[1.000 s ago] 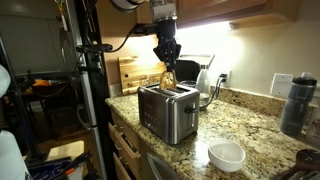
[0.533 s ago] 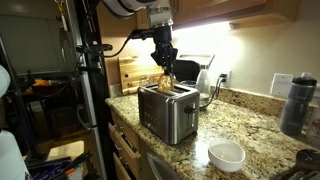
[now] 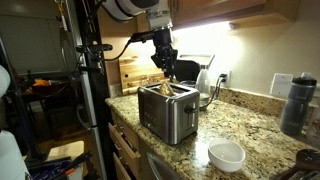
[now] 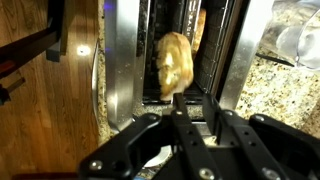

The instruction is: Place one slice of bread in each of the two slots on the toaster

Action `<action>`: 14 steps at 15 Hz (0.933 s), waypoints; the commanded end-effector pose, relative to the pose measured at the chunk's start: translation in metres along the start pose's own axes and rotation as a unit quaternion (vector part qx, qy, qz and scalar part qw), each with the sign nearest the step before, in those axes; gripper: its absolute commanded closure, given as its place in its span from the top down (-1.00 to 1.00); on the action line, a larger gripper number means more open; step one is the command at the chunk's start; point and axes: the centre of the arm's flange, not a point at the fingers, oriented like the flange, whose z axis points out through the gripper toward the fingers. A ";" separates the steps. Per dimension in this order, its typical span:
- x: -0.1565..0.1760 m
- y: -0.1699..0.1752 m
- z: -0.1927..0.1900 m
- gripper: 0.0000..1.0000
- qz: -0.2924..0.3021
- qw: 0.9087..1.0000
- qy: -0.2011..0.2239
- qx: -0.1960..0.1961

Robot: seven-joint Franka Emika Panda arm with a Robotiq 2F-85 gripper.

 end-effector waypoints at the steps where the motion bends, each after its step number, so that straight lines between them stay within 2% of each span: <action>1: -0.004 0.009 0.002 0.13 0.018 1.000 -0.002 0.015; 6: -0.002 0.010 0.002 0.80 0.023 1.000 -0.002 0.013; 8: -0.001 0.010 0.001 1.00 0.023 1.000 -0.002 0.013; 10: 0.000 0.010 0.000 1.00 0.023 1.000 -0.002 0.012; 11: 0.001 0.001 0.002 0.94 0.009 1.000 0.000 0.002; 12: 0.001 0.001 0.002 1.00 0.009 1.000 0.000 0.002; 14: 0.001 0.001 0.002 1.00 0.009 1.000 0.000 0.002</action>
